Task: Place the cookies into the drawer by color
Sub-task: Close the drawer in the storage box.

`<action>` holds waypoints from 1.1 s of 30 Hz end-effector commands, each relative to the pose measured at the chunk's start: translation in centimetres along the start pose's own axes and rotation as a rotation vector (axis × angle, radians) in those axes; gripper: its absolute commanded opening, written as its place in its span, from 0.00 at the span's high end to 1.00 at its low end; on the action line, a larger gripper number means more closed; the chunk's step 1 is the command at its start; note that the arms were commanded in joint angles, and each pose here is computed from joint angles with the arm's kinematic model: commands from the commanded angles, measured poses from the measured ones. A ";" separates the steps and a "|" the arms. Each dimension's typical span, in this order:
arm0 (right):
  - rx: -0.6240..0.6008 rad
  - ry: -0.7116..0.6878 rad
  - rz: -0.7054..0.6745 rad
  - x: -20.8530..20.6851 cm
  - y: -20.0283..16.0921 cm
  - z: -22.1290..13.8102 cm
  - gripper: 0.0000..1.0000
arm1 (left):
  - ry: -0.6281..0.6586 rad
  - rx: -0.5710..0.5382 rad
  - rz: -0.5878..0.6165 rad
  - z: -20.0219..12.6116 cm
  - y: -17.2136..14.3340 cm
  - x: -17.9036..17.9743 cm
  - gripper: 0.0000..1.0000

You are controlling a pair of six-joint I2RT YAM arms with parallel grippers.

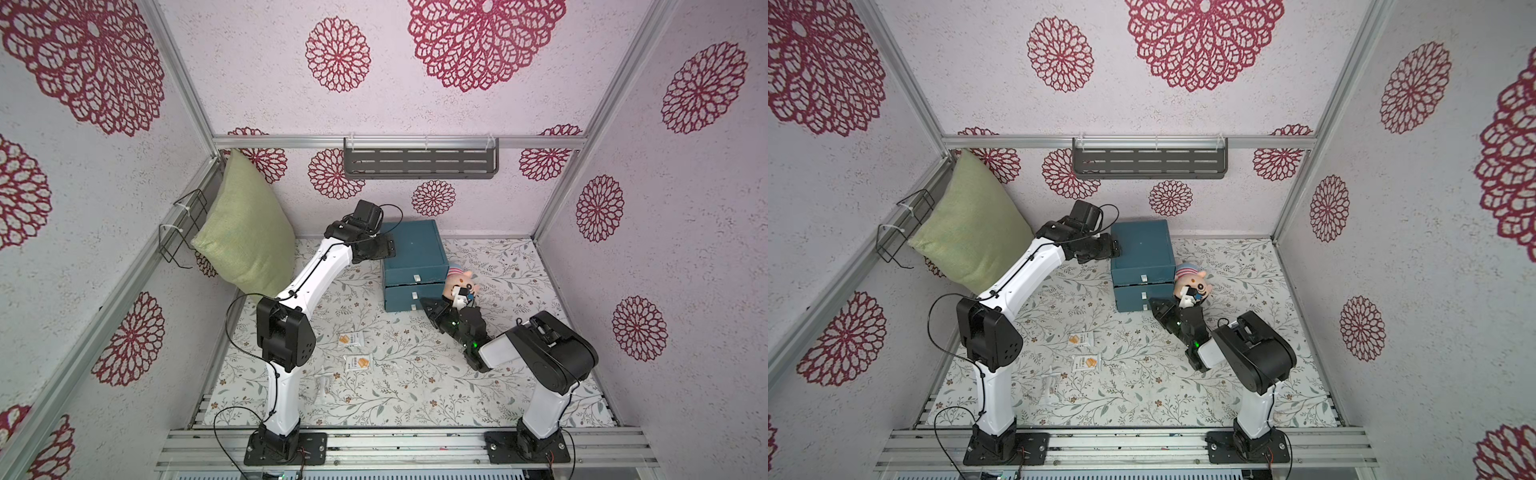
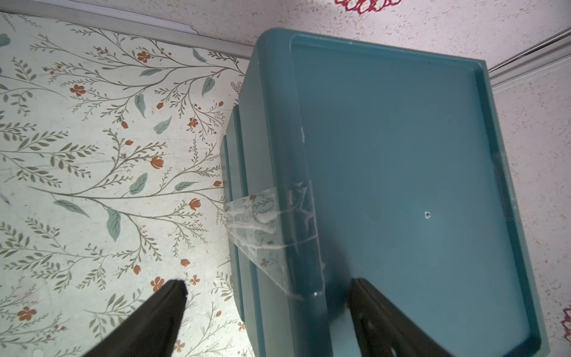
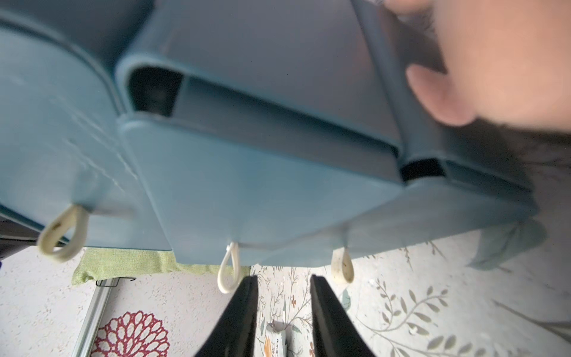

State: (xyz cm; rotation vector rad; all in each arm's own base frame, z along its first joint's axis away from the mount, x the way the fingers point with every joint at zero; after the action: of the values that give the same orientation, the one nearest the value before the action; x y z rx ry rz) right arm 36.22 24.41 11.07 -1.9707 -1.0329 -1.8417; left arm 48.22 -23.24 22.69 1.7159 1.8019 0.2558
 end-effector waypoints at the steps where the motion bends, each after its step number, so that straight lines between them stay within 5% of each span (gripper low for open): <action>1: -0.037 0.079 0.015 2.1 1.1 0.6 0.66 | 0.068 0.066 0.019 1.0 -1.8 1.6 0.11; 26: -0.031 0.077 0.044 2.3 1.6 2.8 0.65 | 0.068 0.073 0.019 1.3 -2.3 1.9 0.11; 33: -0.030 0.033 0.048 0.7 0.4 0.2 0.65 | 0.064 0.078 0.017 1.6 -2.6 1.9 0.11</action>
State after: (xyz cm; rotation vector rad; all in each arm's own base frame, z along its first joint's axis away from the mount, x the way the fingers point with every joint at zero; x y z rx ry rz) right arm 37.47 24.97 10.50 -1.9787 -0.9696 -1.8240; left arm 48.55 -23.42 22.48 1.6997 1.7853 0.2617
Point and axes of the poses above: each gripper's point midway between its finger pads, its own z axis out along the fingers, its own x axis along the line the jaws close on, y = z × x, the point moved 1 cm from there along -z, back along the fingers, and after that the axes turned 1 degree about z, right-handed, at the moved point
